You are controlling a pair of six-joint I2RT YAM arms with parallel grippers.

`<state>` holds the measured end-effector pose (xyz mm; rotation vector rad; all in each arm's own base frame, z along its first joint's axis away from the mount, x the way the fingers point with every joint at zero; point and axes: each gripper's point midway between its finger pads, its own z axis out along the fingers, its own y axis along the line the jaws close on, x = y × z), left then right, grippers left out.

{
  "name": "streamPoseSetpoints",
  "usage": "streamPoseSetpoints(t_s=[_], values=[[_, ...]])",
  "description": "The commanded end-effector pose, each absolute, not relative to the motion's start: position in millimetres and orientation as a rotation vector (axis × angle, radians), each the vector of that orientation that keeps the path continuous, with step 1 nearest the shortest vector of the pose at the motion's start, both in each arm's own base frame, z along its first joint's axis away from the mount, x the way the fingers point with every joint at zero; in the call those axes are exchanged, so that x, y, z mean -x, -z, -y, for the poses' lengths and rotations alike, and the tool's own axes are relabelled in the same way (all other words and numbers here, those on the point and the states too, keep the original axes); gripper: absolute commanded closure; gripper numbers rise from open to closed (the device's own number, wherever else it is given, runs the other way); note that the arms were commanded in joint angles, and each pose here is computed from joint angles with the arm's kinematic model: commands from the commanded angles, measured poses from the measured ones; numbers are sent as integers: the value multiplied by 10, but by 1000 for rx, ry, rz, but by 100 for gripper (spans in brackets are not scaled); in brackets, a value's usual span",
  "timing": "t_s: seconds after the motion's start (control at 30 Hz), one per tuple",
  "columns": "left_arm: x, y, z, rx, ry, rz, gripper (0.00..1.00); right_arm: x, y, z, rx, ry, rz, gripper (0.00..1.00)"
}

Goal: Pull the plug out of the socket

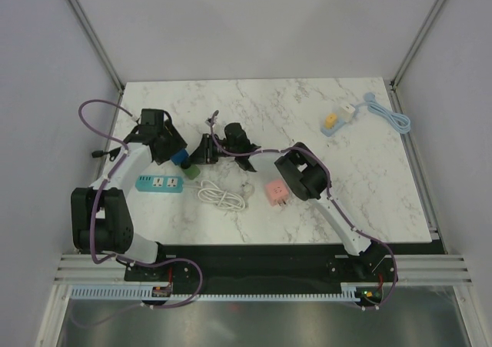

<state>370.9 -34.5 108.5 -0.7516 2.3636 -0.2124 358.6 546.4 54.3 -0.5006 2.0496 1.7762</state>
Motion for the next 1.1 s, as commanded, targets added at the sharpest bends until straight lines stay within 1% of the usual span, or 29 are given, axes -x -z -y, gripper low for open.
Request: streamPoseSetpoints(t_s=[0.0,0.03,0.07,0.17,0.27,0.33,0.43,0.5,0.6,0.7,0.73,0.77,0.8,0.87,0.97,1.07], values=[[-4192,-2107,815,574,580,-2055,98,-3436,-661,-5626,552,-1835,-1988,74],[-4198,-2127,828,562,589,-2046,98,-3448,-642,-5627,538,-1829,-2002,84],[-4194,-2107,838,547,592,-2048,98,-3462,-582,-5617,516,-1815,-2043,100],[-4195,-2099,898,488,617,-2034,98,-3532,-534,-5611,462,-1772,-2091,100],[-4140,-2055,872,443,561,-2000,98,-3652,-461,-5550,355,-1667,-2211,100],[-4071,-1902,854,454,549,-2005,98,-3753,-416,-5498,284,-1572,-2276,100],[-4025,-1787,825,551,548,-2040,98,-3918,-198,-5393,228,-1388,-2360,100],[-3956,-1610,793,684,529,-2121,98,-3973,-3,-5294,211,-1261,-2420,100],[-4010,-1771,904,740,634,-2117,98,-3991,181,-5149,163,-1132,-2479,100],[-4091,-2059,1081,698,782,-2076,98,-3955,157,-5086,127,-1167,-2483,100],[-4185,-2221,1159,633,850,-2005,98,-3951,141,-5078,112,-1199,-2480,100],[-4178,-2296,1253,586,918,-1992,98,-3951,121,-5064,104,-1235,-2472,100],[-4194,-2312,1279,570,932,-1985,98,-4013,123,-5006,76,-1243,-2469,100],[-4166,-2240,1288,556,899,-2014,98,-4055,98,-4948,54,-1266,-2457,100],[-4108,-1947,1166,607,746,-2102,98,-4065,18,-4938,71,-1341,-2439,100],[-4070,-1692,1195,590,725,-2209,98,-4014,2,-4969,144,-1360,-2444,100]])
